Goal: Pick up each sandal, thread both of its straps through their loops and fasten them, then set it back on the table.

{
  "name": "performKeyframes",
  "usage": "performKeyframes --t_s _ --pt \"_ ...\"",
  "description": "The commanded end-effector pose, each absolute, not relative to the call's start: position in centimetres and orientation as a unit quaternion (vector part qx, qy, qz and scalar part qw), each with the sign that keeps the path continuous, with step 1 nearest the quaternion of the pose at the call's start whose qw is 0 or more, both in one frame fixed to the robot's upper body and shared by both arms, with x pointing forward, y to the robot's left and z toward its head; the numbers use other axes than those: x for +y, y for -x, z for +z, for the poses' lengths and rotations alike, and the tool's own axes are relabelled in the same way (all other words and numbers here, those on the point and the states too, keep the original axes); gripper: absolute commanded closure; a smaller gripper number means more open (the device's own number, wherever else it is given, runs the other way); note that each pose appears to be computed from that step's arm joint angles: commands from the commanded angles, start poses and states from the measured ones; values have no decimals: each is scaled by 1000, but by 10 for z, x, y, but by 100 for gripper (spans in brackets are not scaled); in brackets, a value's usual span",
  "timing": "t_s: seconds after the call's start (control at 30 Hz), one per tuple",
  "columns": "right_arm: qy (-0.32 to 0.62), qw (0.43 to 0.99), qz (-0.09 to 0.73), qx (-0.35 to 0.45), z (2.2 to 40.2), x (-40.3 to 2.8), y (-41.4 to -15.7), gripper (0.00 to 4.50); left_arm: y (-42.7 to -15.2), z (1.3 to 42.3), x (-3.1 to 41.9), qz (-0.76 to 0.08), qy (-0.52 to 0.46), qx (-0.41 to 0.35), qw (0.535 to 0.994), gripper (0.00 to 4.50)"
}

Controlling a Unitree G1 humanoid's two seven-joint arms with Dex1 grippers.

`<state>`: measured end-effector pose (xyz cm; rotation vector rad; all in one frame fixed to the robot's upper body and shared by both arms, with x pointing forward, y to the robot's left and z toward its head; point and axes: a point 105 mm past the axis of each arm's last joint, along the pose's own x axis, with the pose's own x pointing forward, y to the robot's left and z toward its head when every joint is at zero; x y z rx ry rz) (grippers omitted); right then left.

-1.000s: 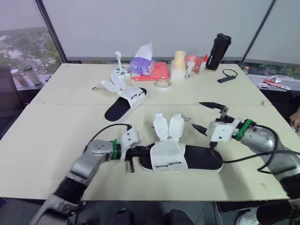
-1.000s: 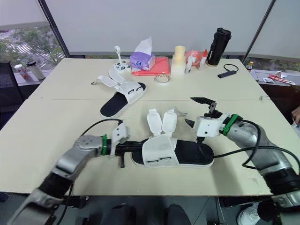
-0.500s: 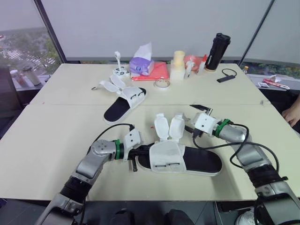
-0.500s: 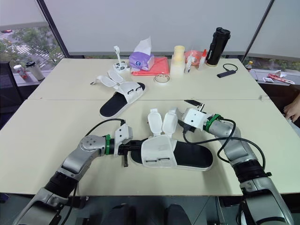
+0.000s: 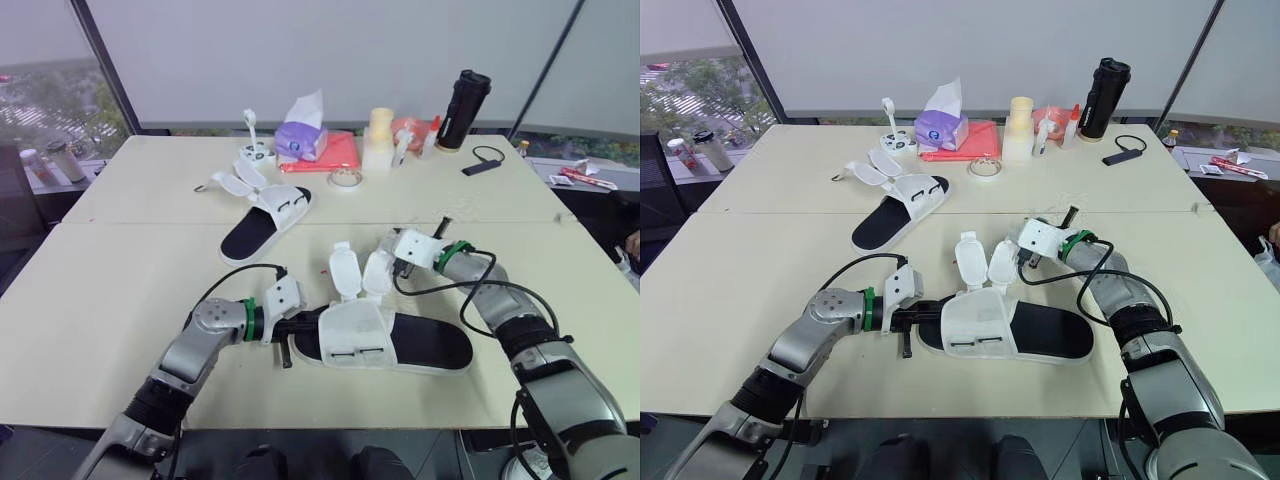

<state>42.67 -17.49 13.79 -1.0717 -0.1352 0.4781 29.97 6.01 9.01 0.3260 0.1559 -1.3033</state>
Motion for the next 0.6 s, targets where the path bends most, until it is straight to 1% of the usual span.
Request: performKeyframes --t_s 0.03,0.13,0.17,0.23,0.3,0.37,0.4,0.47,0.6 --pt "521 818 211 -119 164 -176 -425 445 -297 88 60 -607 -156 77 776 450" --pt "546 792 199 -187 185 -172 -417 445 -297 88 60 -608 -155 76 775 450" --pt "566 768 198 -226 195 -167 -411 445 -297 88 59 -608 -155 76 775 450" --pt "621 681 204 -330 216 -148 -388 445 -297 89 58 -608 -153 76 775 450" --pt "660 581 207 -429 231 -128 -361 445 -297 89 58 -609 -151 76 775 450" --pt "680 489 201 -509 240 -112 -333 445 -297 88 58 -609 -151 77 775 450" --pt "680 454 199 -541 242 -105 -321 445 -297 88 59 -610 -150 78 774 450" --pt "677 411 216 -571 236 -95 -303 445 -297 88 59 -611 -147 81 774 450" --pt "674 378 247 -585 218 -90 -284 445 -297 89 57 -616 -146 84 769 450"
